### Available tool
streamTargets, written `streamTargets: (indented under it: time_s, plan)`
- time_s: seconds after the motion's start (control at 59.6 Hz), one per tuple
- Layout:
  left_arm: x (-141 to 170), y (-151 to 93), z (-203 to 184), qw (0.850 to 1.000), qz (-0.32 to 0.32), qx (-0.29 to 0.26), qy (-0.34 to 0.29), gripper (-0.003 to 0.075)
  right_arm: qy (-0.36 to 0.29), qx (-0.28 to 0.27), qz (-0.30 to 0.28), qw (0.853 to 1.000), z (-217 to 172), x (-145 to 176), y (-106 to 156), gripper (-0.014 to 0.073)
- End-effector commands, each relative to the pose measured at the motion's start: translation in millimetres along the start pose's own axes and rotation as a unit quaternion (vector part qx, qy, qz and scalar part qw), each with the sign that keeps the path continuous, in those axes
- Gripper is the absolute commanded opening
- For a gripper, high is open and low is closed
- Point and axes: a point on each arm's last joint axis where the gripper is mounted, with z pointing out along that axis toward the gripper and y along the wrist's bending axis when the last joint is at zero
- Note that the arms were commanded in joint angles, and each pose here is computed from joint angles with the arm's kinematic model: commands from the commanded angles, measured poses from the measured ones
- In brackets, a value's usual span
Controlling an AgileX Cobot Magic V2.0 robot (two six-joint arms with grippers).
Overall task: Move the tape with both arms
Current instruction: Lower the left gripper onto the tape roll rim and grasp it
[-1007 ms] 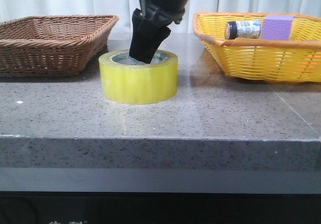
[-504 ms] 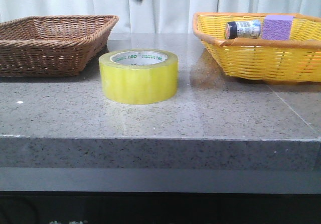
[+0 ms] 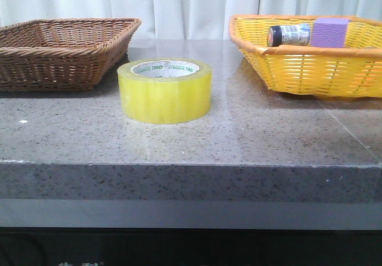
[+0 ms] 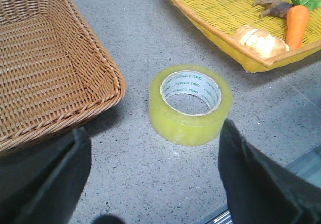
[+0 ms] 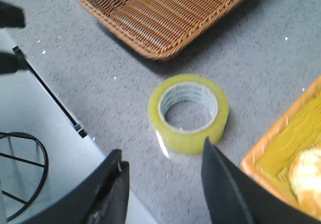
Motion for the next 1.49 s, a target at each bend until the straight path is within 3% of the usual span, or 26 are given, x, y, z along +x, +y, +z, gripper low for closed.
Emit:
streamTargets:
  time_s: [0.0,0.252,0.403,0.571,0.739,0.94,1.242,1.477]
  plan:
    - [-17,-2,-6,0.998,-0.001,0.004,-0.055,0.0525,-0.051,0.002,0.002,0.999,-25,5,8,0.0372]
    - [-16,-2,-6,0.999,0.005,0.004,-0.053,0.0525,-0.056,0.002,0.001,0.998,-43,33,16,0.0372]
    - [-23,-3,-7,0.998,0.048,0.003,-0.046,0.0525,-0.048,-0.002,0.002,0.999,-42,34,17,0.0372]
    - [-39,-5,3,0.991,0.13,0.02,0.027,0.0525,-0.039,-0.003,0.006,0.999,-36,33,15,0.0372]
    - [-58,-7,31,0.971,0.213,0.055,0.099,0.0525,-0.036,-0.004,0.007,0.999,-34,33,14,0.0372]
    - [-75,-16,69,0.934,0.299,0.136,0.14,0.0524,-0.036,-0.004,0.007,0.999,-34,33,14,0.0372]
    - [-85,-35,125,0.894,0.333,0.218,0.206,0.0524,-0.036,-0.004,0.007,0.999,-34,33,14,0.0372]
    - [-77,-49,166,0.873,0.348,0.24,0.243,0.0524,-0.036,-0.004,0.007,0.999,-34,33,14,0.0372]
